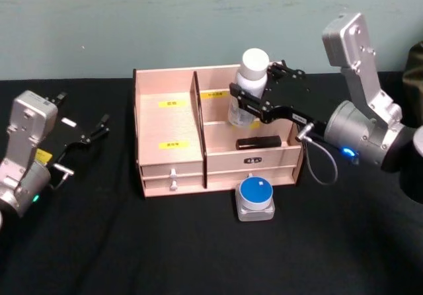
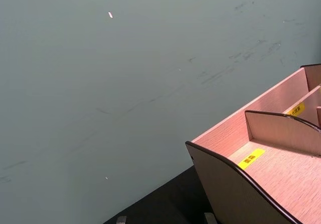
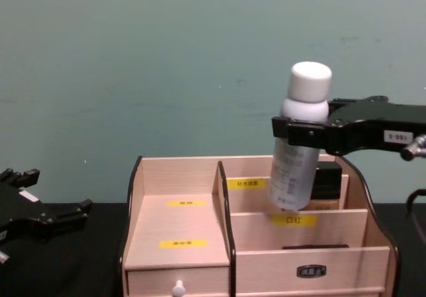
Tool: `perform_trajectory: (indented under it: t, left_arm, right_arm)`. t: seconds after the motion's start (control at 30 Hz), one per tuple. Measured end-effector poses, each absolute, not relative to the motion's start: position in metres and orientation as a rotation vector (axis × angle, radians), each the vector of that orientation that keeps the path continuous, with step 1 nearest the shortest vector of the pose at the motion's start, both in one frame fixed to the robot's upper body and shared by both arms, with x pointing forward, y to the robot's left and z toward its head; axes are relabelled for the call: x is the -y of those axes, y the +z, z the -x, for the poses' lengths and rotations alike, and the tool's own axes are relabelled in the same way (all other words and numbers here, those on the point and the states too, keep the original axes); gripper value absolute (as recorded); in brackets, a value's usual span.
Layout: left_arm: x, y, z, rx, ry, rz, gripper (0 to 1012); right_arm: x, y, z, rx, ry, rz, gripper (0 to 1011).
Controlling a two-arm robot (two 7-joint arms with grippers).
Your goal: Pick up the facial cleanser and watermelon frost from the table and place them into the tiered storage box.
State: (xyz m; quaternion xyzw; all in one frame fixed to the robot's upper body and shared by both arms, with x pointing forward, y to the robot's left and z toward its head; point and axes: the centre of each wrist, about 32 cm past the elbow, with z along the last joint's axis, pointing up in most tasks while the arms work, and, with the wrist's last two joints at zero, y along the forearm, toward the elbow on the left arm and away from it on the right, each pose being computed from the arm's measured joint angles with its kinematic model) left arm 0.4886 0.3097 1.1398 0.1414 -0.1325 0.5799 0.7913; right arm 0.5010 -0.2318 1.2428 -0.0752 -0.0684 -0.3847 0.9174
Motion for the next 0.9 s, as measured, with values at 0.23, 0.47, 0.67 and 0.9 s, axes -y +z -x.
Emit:
perform_trajectory:
  t: [0.23, 0.47, 0.67, 0.9]
  left_arm:
    - [-0.31, 1.14, -0.489, 0.285, 1.248, -0.304, 1001]
    - [-0.31, 1.14, -0.489, 0.285, 1.248, -0.304, 1001]
    - [-0.31, 1.14, -0.489, 0.285, 1.248, -0.304, 1001]
    - [-0.31, 1.14, -0.489, 0.285, 1.248, -0.304, 1001]
  right_arm:
    - [0.227, 1.237, -0.513, 0.143, -0.803, 0.153, 601]
    - [0.222, 1.233, -0.524, 0.147, -0.81, 0.154, 601]
    - [0.219, 1.23, -0.53, 0.149, -0.808, 0.151, 601]
    - [0.214, 1.228, -0.537, 0.148, -0.804, 0.149, 601]
